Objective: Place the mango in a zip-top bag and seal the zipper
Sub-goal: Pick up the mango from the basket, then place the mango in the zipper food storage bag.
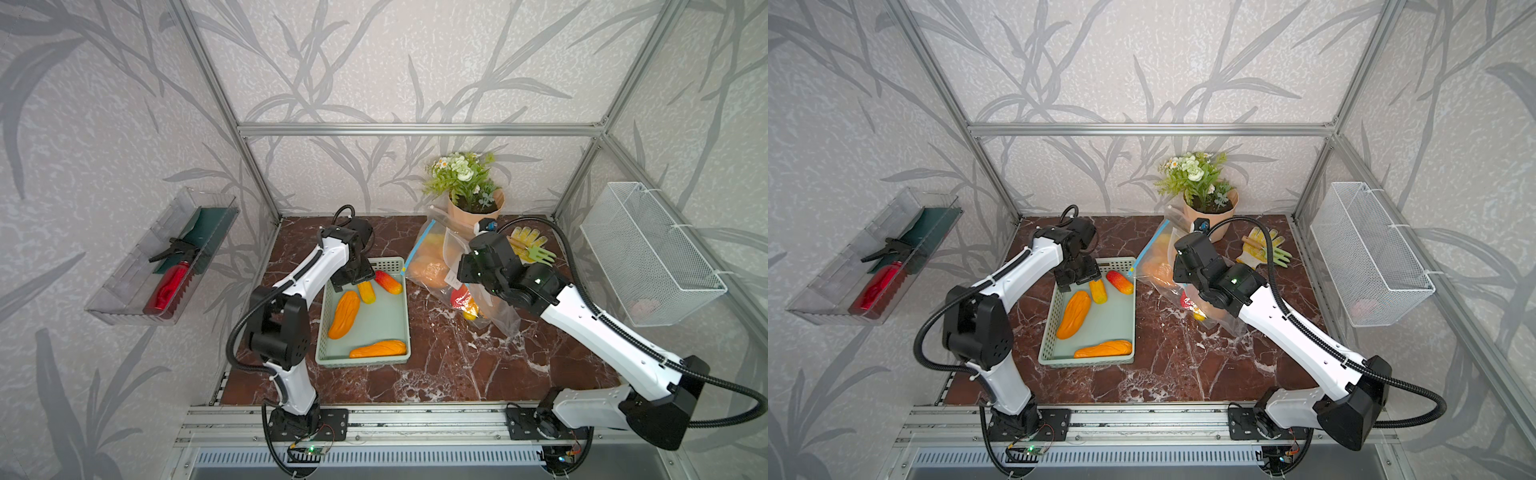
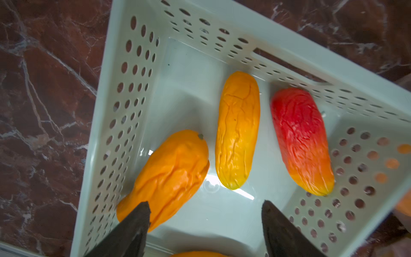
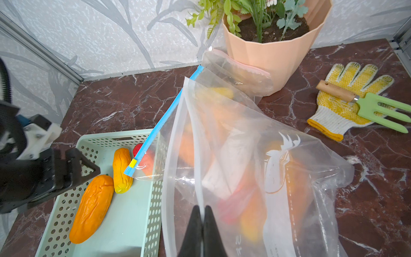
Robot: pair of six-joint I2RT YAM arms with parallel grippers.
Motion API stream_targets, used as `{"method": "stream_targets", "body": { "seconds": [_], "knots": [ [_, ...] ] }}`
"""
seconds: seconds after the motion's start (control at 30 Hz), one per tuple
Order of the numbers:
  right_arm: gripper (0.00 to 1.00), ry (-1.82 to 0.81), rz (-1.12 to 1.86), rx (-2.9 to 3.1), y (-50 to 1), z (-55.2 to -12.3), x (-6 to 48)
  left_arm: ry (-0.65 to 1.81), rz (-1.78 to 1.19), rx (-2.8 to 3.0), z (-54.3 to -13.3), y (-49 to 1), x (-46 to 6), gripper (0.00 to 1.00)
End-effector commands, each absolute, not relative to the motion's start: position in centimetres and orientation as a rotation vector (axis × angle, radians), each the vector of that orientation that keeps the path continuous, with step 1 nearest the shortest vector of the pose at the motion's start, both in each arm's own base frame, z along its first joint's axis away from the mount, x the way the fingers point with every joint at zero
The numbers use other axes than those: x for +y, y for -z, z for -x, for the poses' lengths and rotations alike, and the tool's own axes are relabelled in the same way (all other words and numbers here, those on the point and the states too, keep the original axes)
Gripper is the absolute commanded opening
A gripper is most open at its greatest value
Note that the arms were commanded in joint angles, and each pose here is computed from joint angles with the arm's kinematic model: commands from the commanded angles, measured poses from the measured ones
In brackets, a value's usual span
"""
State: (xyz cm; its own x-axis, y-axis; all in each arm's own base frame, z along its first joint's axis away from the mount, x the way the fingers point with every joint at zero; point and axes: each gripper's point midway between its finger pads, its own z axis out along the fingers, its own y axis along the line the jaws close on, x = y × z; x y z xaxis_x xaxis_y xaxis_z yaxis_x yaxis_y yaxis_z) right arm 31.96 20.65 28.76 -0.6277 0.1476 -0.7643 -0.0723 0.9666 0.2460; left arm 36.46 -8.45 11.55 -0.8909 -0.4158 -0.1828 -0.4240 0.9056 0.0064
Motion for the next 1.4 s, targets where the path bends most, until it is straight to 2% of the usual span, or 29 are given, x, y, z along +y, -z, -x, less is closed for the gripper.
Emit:
{"method": "stream_targets", "body": {
  "seconds": [0.0,0.13,0.43,0.6,0.63,0.7,0.77,0.87,1.0,1.1,1.2,1.37],
  "knots": [
    [0.00,-0.356,-0.051,2.207,-29.8,-31.9,21.1,-0.134,0.549,2.881,-39.0,-11.3,-7.2,0.79],
    [0.00,-0.363,-0.045,2.215,-29.7,-31.7,21.2,-0.050,0.568,2.922,-41.1,-8.3,-8.5,0.78],
    [0.00,-0.361,-0.053,2.215,-29.9,-31.7,21.1,0.035,0.599,2.983,-40.8,-4.5,-9.9,0.67],
    [0.00,-0.386,-0.052,2.229,-29.6,-31.7,21.6,0.073,0.598,2.970,-40.8,-3.6,-10.2,0.44],
    [0.00,-0.390,-0.050,2.232,-29.5,-31.6,21.7,0.083,0.600,2.948,-40.9,-4.3,-10.1,0.37],
    [0.00,-0.417,-0.036,2.230,-29.7,-31.5,22.0,0.124,0.623,2.864,-41.0,-6.9,-10.0,0.29],
    [0.00,-0.447,-0.023,2.232,-29.7,-31.3,22.3,0.186,0.649,2.769,-41.1,-11.0,-10.0,0.27],
    [0.00,-0.480,-0.016,2.237,-29.8,-30.9,22.5,0.443,0.695,2.596,-41.0,-18.0,-11.9,0.24],
    [0.00,-0.514,-0.010,2.233,-30.2,-30.7,22.7,0.865,0.713,2.359,-41.4,-25.7,-17.4,0.21],
    [0.00,-0.533,-0.004,2.232,-30.4,-30.6,22.9,1.088,0.667,2.228,-41.9,-30.4,-22.3,0.21],
    [0.00,-0.569,-0.062,2.242,-30.3,-30.7,22.6,1.247,0.628,2.172,-41.9,-33.1,-26.7,0.20],
    [0.00,-0.630,-0.150,2.245,-30.1,-31.1,21.7,1.339,0.615,2.201,-41.2,-32.7,-30.4,0.16]
  ]
}}
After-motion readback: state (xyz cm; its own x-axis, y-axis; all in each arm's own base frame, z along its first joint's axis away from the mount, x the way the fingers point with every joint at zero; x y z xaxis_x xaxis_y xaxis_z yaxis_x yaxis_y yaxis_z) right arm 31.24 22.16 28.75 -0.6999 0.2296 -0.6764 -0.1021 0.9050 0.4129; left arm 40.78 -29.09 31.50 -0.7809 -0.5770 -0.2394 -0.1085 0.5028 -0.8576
